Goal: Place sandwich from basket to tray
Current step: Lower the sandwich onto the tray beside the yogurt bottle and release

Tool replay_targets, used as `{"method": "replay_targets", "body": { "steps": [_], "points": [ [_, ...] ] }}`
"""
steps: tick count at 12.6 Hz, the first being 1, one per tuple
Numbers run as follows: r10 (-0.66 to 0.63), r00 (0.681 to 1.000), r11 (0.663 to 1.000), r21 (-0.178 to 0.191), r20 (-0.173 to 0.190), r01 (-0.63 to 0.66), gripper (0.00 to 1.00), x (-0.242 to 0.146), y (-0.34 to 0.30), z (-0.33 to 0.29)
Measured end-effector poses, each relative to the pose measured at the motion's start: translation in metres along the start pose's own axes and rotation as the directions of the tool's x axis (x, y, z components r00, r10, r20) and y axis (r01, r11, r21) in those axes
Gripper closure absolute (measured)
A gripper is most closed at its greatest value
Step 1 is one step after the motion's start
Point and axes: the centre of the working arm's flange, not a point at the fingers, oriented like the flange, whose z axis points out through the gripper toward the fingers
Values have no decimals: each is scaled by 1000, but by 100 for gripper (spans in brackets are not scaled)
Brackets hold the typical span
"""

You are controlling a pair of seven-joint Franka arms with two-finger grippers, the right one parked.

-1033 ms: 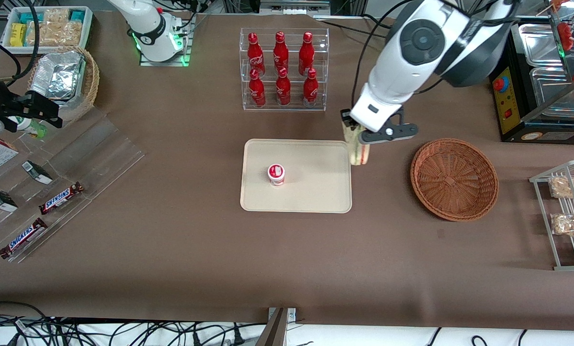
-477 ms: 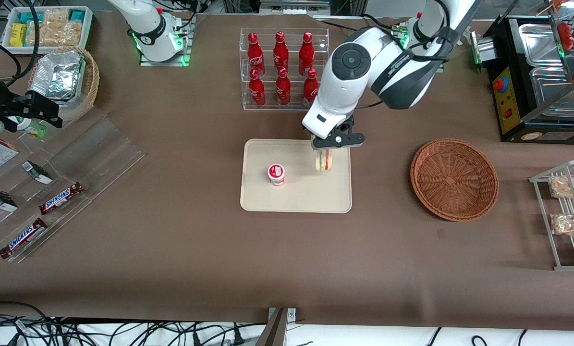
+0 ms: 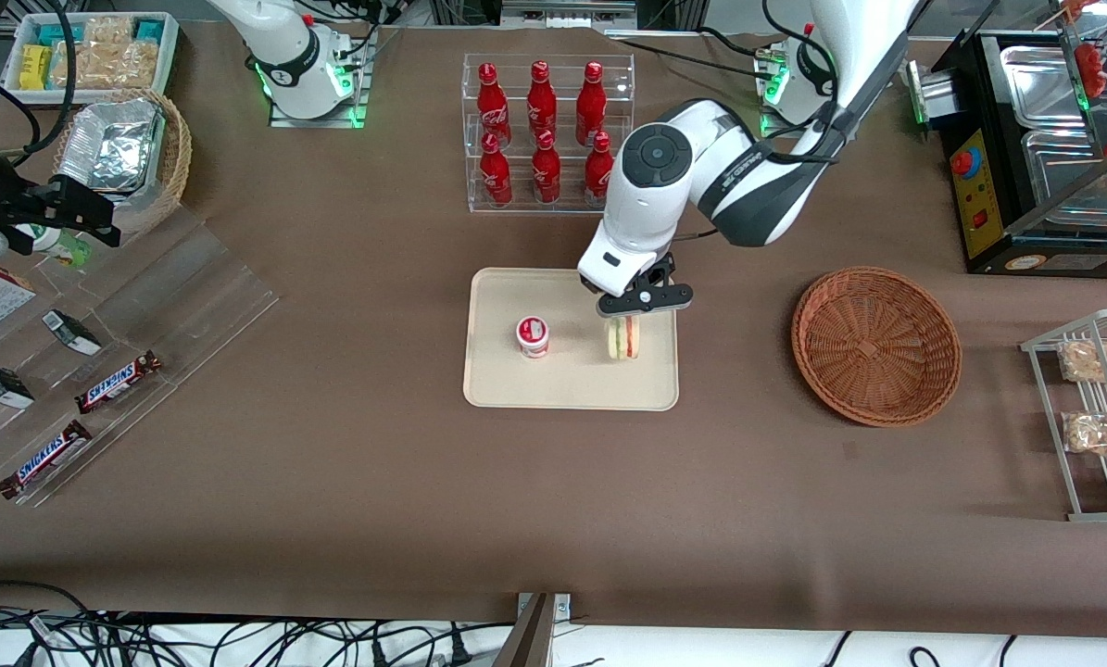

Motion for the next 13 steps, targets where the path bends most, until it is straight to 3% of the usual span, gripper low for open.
{"method": "replay_targets", "body": {
  "steps": [4, 9, 13],
  "points": [
    [10, 1000, 1000, 29, -8, -10, 64, -6, 0, 31],
    [16, 999, 998, 56, -51, -13, 64, -4, -1, 57],
    [-1, 999, 999, 46, -49, 3, 65, -5, 1, 76]
  ]
}}
